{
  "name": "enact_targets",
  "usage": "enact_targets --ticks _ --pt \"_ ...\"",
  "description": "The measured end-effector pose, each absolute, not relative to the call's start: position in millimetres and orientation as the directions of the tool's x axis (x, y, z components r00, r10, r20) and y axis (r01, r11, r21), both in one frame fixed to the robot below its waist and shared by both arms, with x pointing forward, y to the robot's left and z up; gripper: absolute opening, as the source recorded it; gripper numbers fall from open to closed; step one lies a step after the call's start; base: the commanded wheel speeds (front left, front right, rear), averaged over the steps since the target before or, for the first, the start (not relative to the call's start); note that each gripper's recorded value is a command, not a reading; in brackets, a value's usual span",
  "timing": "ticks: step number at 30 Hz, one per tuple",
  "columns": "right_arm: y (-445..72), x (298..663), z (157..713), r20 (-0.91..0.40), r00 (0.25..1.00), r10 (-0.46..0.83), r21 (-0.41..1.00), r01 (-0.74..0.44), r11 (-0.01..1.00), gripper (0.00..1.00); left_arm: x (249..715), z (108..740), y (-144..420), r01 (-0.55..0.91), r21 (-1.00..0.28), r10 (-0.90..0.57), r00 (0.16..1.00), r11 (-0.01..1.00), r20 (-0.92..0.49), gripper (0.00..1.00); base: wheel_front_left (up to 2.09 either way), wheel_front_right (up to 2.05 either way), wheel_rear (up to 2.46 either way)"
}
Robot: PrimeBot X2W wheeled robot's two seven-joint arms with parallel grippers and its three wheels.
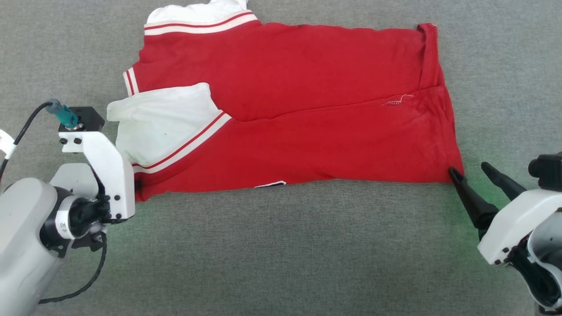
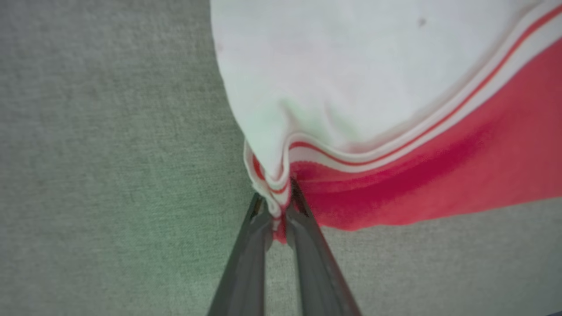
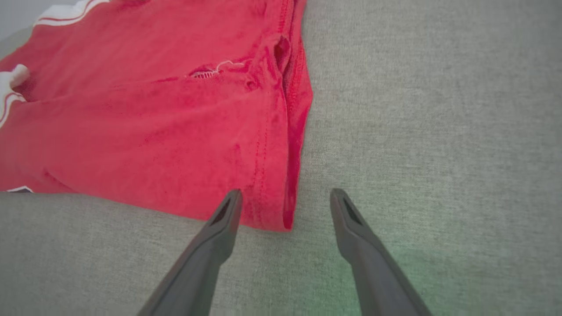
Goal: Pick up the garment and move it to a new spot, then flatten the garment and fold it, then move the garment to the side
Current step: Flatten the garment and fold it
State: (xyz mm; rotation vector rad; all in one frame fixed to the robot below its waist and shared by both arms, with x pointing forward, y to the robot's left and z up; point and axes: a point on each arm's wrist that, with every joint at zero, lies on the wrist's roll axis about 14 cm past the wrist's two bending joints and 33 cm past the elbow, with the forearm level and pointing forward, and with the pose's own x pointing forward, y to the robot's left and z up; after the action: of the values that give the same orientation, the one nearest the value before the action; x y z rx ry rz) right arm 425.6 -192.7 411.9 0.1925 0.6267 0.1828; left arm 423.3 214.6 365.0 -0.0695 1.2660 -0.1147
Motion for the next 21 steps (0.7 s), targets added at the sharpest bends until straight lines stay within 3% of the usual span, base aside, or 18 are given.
enact_targets --ticks 9,18,19,20,21 --pt "-187 441 397 -0.662 0.709 0.245 0.213 -0.135 0.968 1.00 422 366 212 0.044 -0.137 -0.144 0.300 0.990 -0.943 0.00 0.00 0.00 0.00" --pt "-174 444 365 -0.832 0.492 0.255 0.183 -0.190 0.965 0.99 419 365 212 0.040 -0.147 -0.152 0.303 0.988 -0.941 0.00 0.00 0.00 0.00" --pt "-173 443 363 -0.846 0.469 0.253 0.177 -0.201 0.964 0.39 418 365 213 0.036 -0.147 -0.151 0.305 0.989 -0.940 0.00 0.00 0.00 0.00" --pt "-172 443 363 -0.857 0.449 0.254 0.174 -0.211 0.962 0.00 418 365 214 0.035 -0.147 -0.151 0.306 0.988 -0.940 0.00 0.00 0.00 0.00" --pt "-172 444 363 -0.863 0.438 0.252 0.169 -0.220 0.961 0.00 418 365 214 0.033 -0.148 -0.151 0.308 0.988 -0.939 0.00 0.00 0.00 0.00"
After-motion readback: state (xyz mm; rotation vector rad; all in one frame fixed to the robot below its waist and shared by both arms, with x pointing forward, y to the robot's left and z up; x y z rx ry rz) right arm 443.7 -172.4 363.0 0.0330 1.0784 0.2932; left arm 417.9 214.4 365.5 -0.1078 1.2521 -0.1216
